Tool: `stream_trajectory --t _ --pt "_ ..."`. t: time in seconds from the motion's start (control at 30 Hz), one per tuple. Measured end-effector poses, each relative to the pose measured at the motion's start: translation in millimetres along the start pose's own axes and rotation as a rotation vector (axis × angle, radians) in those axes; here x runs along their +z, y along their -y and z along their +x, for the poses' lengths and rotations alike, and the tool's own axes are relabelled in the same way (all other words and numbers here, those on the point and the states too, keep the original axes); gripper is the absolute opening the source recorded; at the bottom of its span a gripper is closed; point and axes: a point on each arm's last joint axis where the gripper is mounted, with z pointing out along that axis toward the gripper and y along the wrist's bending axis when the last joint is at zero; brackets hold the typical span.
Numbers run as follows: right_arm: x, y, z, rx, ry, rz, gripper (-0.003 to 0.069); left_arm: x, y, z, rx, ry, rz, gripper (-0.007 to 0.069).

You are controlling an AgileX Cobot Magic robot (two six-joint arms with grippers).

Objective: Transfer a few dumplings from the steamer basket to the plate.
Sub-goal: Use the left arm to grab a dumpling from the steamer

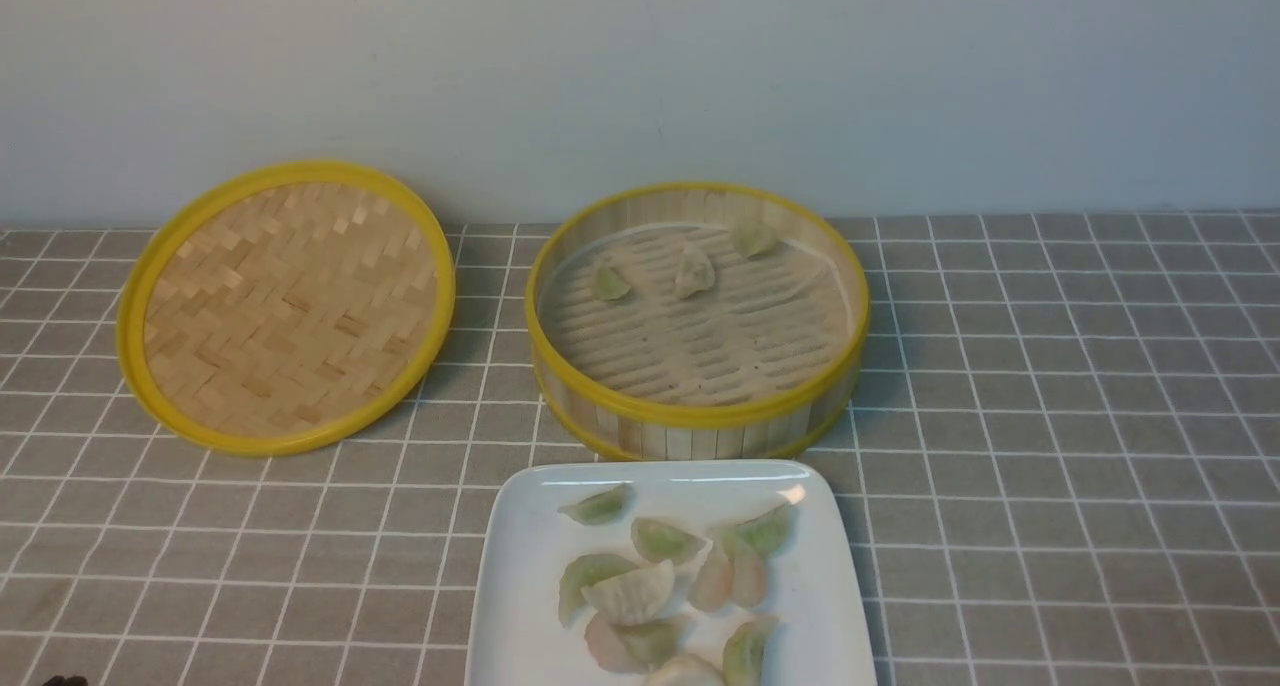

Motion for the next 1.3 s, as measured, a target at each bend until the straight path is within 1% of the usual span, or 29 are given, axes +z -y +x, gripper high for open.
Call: stream_trajectory --t 0.07,0.13,0.2,0.23,0.37,0.4,0.57,0.6,0.67,0.73,0.77,0.8,0.87,0.93,1.0,1.07,1.1,1.13,1.17,1.2,1.23,1.3 --pt "0 -2 -4 0.223 0.04 -0.028 -0.0014 0 0 0 0.0 0.0 0.0 -0.0005" --pt "0 -3 -5 0.313 0.051 -0.038 -0.0014 0 0 0 0.0 0.0 0.0 -0.0005" --pt "0 -3 -6 0.354 0.056 -0.042 -0.0014 0 0 0 -0.005 0.001 0.001 -0.0005" --pt "0 -3 -6 0.36 0.057 -0.042 -0.0014 0 0 -1 -0.016 0.007 0.004 -0.0005" --pt "0 -3 -8 0.378 0.076 -0.047 -0.0014 0 4 -6 -0.204 0.06 0.05 -0.0005" --pt "0 -3 -8 0.379 0.084 -0.048 -0.0014 0 5 -9 -0.276 0.094 0.067 -0.0005" --pt "-1 -3 -9 0.381 0.093 -0.05 -0.0014 -3 4 -22 -0.52 0.227 0.113 -0.0005" --pt "-1 -3 -9 0.381 0.095 -0.05 -0.0014 -3 4 -24 -0.55 0.248 0.115 -0.0005" --pt "-1 -3 -10 0.405 0.107 -0.053 -0.0014 -6 -2 -33 -0.665 0.371 0.103 -0.0005" --pt "-1 -3 -12 0.426 0.119 -0.058 -0.0014 -9 -6 -38 -0.721 0.441 0.089 -0.0005" --pt "-2 -7 -16 0.408 0.122 -0.069 -0.0014 -13 -9 -46 -0.742 0.495 0.086 -0.0005" --pt "-2 -8 -17 0.402 0.122 -0.072 -0.0014 -14 -9 -48 -0.742 0.501 0.087 -0.0005" --pt "-10 -31 -37 0.271 0.142 -0.137 -0.0014 -28 -7 -74 -0.706 0.567 0.118 -0.0005" --pt "-17 -58 -61 0.106 0.142 -0.185 -0.0014 -39 -3 -101 -0.631 0.573 0.14 -0.0005" --pt "-17 -86 -84 -0.067 0.084 -0.199 -0.0014 -45 3 -133 -0.532 0.531 0.155 -0.0005" --pt "-7 -107 -100 -0.197 -0.014 -0.185 -0.0014 -42 8 -162 -0.445 0.453 0.164 -0.0005" --pt "0 -124 -113 -0.283 -0.103 -0.185 -0.0014 -35 11 -181 -0.394 0.376 0.177 -0.0005" --pt "10 -130 -117 -0.318 -0.164 -0.169 -0.0013 -28 14 -193 -0.361 0.314 0.19 -0.0005" --pt "23 -140 -125 -0.371 -0.267 -0.156 -0.0013 -15 19 -209 -0.317 0.206 0.217 -0.0005" --pt "26 -142 -127 -0.379 -0.284 -0.154 -0.0013 -18 20 -212 -0.309 0.204 0.226 -0.0005" --pt "48 -152 -135 -0.441 -0.439 -0.128 -0.0013 9 26 -229 -0.262 0.013 0.272 -0.0005" --pt "70 -157 -141 -0.484 -0.573 -0.099 -0.0013 35 33 -244 -0.213 -0.191 0.339 -0.0005"
